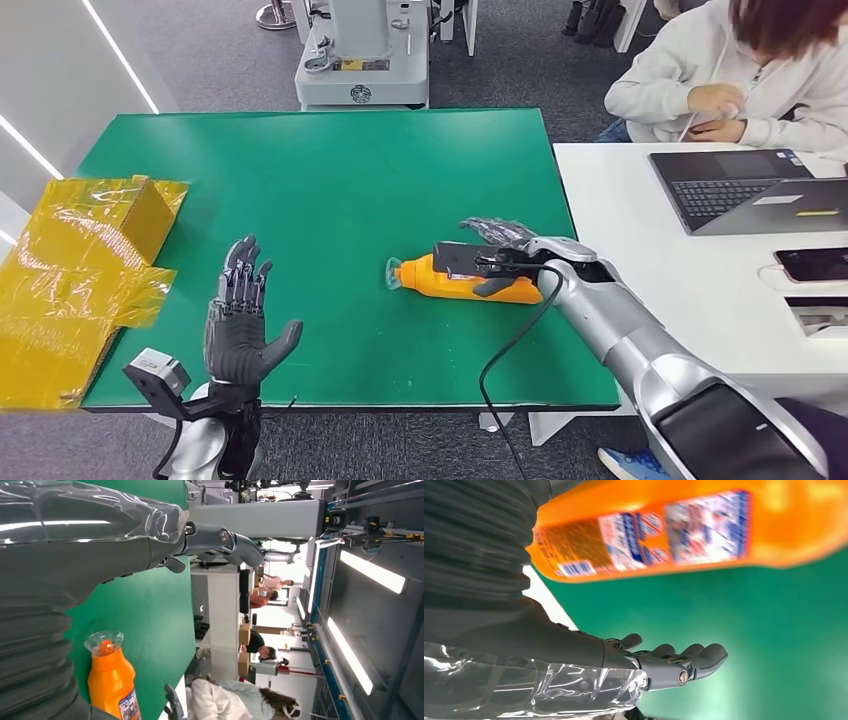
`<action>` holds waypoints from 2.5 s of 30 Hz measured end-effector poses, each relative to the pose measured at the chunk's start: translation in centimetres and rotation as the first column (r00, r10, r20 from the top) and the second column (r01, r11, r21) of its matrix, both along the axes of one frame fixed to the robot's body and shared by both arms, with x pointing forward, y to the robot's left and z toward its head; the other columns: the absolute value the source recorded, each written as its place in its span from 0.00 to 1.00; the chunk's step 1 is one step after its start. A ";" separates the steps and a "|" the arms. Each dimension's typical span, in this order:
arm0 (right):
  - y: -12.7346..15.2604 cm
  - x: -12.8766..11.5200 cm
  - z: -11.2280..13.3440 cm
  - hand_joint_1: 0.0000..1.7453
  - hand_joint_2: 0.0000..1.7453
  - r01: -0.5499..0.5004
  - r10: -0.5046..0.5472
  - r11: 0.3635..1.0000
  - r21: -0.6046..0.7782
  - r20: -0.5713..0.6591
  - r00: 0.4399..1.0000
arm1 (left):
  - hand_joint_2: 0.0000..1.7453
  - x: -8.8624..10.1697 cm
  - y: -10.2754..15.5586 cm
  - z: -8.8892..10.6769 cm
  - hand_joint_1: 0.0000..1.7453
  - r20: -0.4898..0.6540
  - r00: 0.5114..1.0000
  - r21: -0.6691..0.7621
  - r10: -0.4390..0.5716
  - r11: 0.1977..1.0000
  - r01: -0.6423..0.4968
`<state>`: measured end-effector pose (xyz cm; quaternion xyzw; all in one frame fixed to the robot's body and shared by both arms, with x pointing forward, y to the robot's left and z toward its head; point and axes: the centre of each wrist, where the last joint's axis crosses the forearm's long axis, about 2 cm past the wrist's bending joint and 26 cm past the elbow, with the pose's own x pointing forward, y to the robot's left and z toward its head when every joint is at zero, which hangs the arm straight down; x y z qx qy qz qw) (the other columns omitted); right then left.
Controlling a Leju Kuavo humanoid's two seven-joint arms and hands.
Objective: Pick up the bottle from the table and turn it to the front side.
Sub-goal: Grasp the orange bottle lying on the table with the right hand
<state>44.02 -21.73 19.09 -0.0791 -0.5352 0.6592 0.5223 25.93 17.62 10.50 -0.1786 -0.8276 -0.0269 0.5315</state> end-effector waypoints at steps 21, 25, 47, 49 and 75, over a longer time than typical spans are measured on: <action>-1.7 0.8 -0.5 0.00 1.00 0.016 -0.081 0.926 -0.377 -0.158 0.984 | 1.00 0.7 -0.5 0.3 0.00 -0.062 0.998 -0.030 -0.003 1.000 0.001; -2.5 0.7 -1.0 0.00 1.00 0.024 -0.091 0.906 -0.423 -0.137 0.986 | 1.00 0.7 -0.6 0.1 0.00 -0.071 0.997 -0.031 -0.005 1.000 0.003; -2.9 -0.1 -3.0 1.00 1.00 0.039 -0.070 0.898 -0.439 -0.054 0.996 | 1.00 0.5 -0.8 -0.7 0.00 -0.101 0.995 -0.027 0.006 1.000 -0.009; -2.8 -0.3 -3.2 1.00 1.00 0.033 -0.059 0.920 -0.391 -0.054 0.997 | 1.00 0.5 -0.8 -0.7 0.00 -0.103 0.995 -0.026 0.009 1.000 -0.012; -1.5 -15.8 -10.1 1.00 1.00 0.138 -0.080 0.546 0.826 -0.112 0.990 | 1.00 -1.9 1.8 -2.1 0.00 -0.060 0.993 0.062 0.101 0.993 -0.097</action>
